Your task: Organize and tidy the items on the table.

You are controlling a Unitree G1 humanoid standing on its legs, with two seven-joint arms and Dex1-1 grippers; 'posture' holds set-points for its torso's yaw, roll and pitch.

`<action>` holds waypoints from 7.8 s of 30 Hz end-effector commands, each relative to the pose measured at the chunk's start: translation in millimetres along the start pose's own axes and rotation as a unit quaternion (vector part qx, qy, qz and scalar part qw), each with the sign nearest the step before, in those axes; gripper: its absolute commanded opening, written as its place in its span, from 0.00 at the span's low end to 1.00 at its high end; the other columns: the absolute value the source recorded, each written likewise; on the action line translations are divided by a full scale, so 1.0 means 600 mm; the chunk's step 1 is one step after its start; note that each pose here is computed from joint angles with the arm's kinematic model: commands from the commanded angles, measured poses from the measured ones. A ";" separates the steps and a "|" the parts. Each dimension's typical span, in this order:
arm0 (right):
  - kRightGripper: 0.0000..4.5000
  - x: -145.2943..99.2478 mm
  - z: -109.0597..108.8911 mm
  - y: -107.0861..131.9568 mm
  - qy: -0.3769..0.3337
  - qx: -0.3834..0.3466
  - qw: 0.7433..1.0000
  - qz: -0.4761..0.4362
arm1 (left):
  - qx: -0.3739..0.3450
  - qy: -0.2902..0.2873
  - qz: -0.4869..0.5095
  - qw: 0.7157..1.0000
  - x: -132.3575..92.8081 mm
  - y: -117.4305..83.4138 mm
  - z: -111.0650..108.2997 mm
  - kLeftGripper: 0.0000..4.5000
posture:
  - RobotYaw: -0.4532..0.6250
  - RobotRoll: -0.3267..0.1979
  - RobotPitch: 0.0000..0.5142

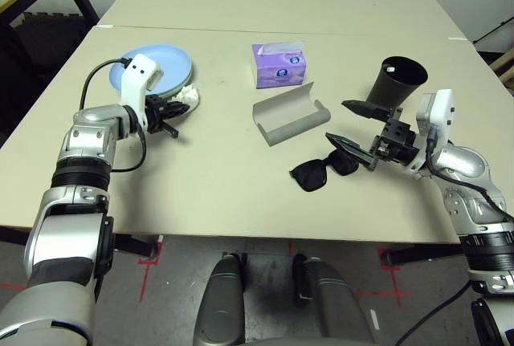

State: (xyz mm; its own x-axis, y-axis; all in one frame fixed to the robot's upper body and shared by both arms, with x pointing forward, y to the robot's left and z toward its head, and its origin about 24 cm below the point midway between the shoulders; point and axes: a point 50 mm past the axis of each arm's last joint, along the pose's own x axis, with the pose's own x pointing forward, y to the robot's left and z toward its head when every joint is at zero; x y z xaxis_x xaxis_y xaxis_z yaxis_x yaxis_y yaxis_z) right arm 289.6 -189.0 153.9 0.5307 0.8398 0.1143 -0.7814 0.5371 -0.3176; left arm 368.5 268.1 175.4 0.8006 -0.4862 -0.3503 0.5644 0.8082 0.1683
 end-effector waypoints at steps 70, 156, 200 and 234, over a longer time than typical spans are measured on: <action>1.00 0.007 0.005 -0.005 -0.005 0.029 0.997 -0.072 | -0.025 -0.156 0.074 0.985 -0.009 0.047 0.084 0.99 | 0.54 0.62 0.34; 1.00 0.065 0.104 0.028 0.358 -0.371 0.791 0.330 | 0.194 -0.214 -0.399 0.870 0.024 -0.152 0.001 0.99 | 0.56 0.62 0.43; 1.00 0.108 0.073 0.048 0.455 -0.377 0.722 0.359 | 0.196 -0.215 -0.404 0.867 0.027 -0.161 0.007 0.99 | 0.58 0.62 0.42; 1.00 0.117 0.058 0.046 0.455 -0.377 0.723 0.358 | 0.195 -0.206 -0.408 0.868 0.024 -0.161 0.004 0.99 | 0.58 0.62 0.41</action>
State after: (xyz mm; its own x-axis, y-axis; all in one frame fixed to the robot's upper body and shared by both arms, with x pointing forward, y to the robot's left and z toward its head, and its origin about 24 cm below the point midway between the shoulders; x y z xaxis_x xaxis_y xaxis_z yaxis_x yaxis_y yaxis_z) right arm 293.8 -114.0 187.1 0.3433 0.3015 -0.8895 -0.7491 -0.4834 -0.4530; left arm 328.8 182.3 157.8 0.0787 -0.9876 -0.1360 0.9380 0.0272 0.3457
